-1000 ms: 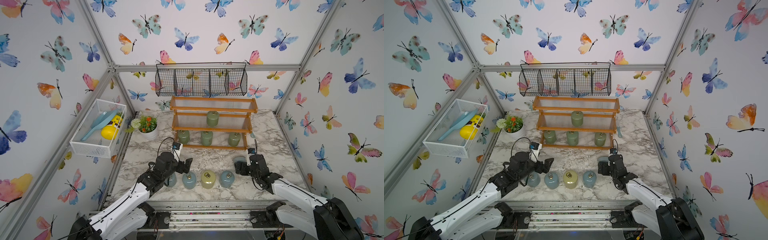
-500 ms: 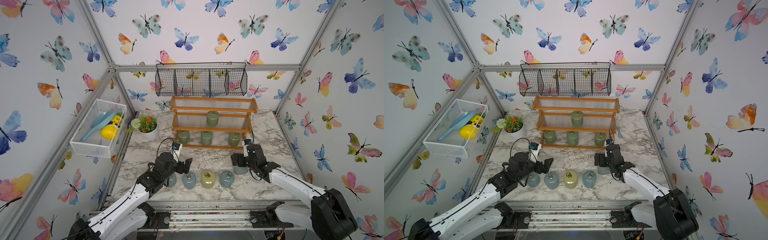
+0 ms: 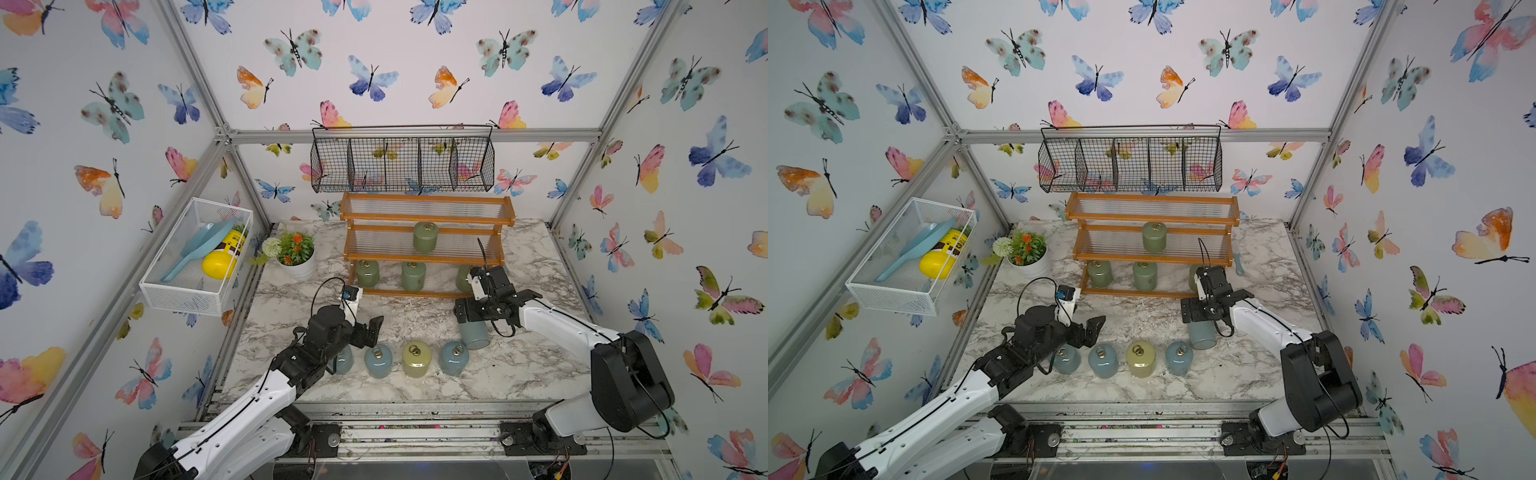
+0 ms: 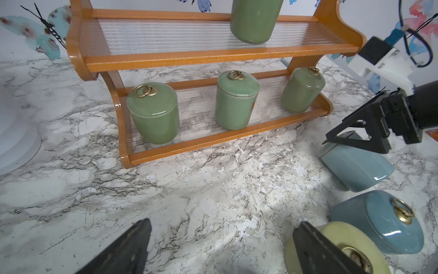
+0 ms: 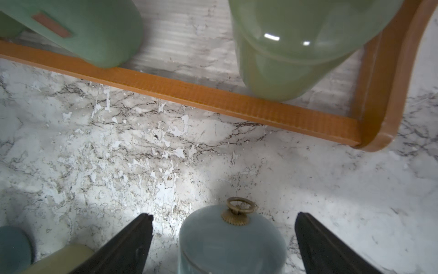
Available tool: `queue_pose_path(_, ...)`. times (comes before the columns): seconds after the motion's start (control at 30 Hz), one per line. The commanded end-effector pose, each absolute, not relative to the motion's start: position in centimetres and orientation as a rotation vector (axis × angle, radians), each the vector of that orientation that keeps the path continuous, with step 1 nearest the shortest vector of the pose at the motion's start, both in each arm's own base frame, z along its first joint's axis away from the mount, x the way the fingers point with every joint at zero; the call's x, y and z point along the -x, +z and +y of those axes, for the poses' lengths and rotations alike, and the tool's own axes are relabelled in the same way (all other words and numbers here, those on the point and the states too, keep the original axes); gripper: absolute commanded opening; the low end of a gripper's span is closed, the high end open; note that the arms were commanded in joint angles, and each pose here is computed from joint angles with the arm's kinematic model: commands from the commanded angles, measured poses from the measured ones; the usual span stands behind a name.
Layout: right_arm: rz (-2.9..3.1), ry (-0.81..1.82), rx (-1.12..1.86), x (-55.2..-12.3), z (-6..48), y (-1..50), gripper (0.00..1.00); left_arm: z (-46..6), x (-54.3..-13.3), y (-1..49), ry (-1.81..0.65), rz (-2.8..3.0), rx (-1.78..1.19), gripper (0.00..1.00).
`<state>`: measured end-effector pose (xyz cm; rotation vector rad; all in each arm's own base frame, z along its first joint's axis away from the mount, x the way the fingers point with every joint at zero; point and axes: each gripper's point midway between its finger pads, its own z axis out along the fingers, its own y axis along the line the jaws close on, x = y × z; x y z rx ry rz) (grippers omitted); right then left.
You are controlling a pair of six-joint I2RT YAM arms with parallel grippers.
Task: Remove the tea canisters from the shelf
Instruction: Place the tea canister at the center of the board, then adjust the tea canister at the center of the board.
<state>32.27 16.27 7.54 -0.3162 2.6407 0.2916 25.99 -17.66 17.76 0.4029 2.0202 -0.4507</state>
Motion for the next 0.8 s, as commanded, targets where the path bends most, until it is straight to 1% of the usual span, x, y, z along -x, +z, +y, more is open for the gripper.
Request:
queue_pose_path(0.0, 2.753, 0.297, 0.393, -30.7, 16.2, 6.4, 1.00, -17.2, -25.9, 17.6, -0.434, 2.018, -0.391, 0.98)
queue_pose_path(0.23, 2.849, 0.329, 0.473, -29.8, 16.6, 5.4, 0.99, -17.2, -25.9, 17.6, -0.437, 2.018, -0.390, 0.98)
queue_pose_path(0.4, 2.887, 0.357, 0.516, -29.6, 17.0, 4.9, 0.95, -17.1, -25.8, 17.7, -0.439, 2.014, -0.386, 0.98)
queue_pose_path(0.6, 2.906, 0.329, 0.524, -30.0, 16.7, 4.5, 0.81, -17.1, -25.7, 17.6, -0.438, 2.016, -0.385, 0.98)
queue_pose_path(0.77, 2.796, 0.289, 0.474, -31.6, 16.4, 7.3, 0.74, -17.1, -25.8, 17.7, -0.436, 2.012, -0.387, 0.98)
